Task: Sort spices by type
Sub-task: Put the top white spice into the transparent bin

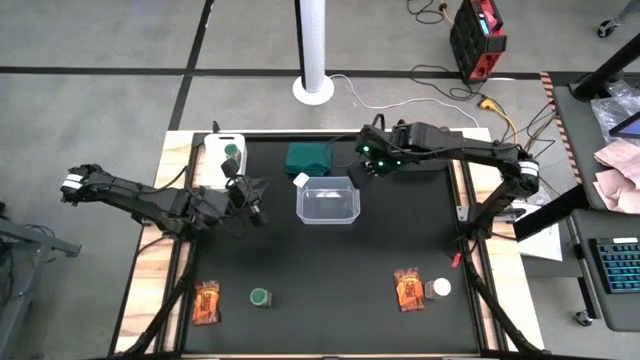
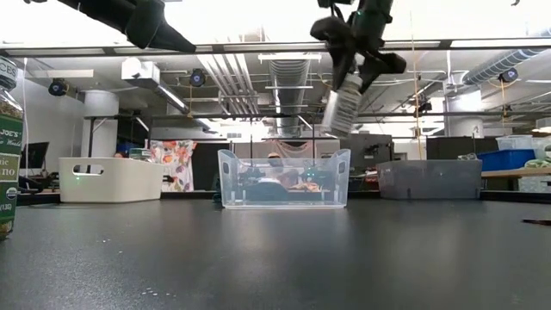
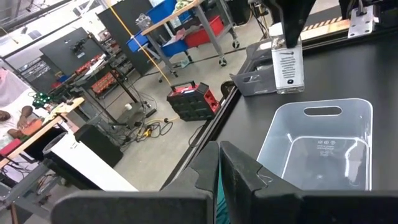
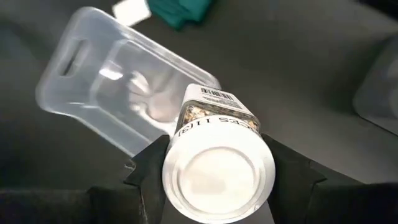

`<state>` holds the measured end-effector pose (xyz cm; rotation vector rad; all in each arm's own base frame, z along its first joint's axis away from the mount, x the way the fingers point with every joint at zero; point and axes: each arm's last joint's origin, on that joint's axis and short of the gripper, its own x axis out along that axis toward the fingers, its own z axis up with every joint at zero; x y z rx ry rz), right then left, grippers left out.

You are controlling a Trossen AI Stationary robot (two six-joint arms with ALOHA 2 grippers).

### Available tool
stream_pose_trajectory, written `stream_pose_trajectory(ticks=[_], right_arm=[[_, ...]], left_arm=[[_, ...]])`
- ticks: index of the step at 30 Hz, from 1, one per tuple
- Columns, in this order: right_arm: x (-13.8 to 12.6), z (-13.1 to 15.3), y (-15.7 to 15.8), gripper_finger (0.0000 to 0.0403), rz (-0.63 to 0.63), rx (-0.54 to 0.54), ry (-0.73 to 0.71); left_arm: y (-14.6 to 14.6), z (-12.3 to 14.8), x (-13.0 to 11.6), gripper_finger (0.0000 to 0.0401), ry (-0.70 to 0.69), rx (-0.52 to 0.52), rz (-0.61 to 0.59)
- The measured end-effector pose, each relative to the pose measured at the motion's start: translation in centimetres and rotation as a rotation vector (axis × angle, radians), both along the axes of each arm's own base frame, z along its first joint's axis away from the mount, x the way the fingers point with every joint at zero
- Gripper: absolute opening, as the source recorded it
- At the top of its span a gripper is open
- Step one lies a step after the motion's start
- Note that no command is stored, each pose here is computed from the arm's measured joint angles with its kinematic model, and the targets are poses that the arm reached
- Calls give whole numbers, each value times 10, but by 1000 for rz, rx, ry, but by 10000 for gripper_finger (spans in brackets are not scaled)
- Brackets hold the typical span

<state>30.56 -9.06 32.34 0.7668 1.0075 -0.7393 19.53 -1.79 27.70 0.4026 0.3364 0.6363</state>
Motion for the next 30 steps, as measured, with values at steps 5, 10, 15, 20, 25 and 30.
stream_pose_trajectory(ticks=[5, 10, 15, 20, 25, 30], right_arm=[[16, 4, 8, 200, 22, 3, -85], [43, -7, 9, 200, 61, 49, -114], [64, -17, 4, 200, 62, 64, -86], [87, -26, 6, 200, 77, 84, -22], [106, -36, 9, 200, 103, 92, 49], [119, -51, 8, 200, 107, 94, 108]], left_arm=[[0, 2, 1, 0, -18, 2, 0], [0, 3, 1, 0, -29, 4, 0], [0, 3, 1, 0, -27, 5, 1], [2, 1, -1, 0, -23, 23, 61], [2, -1, -1, 0, -17, 34, 95], [2, -2, -1, 0, -11, 35, 96]])
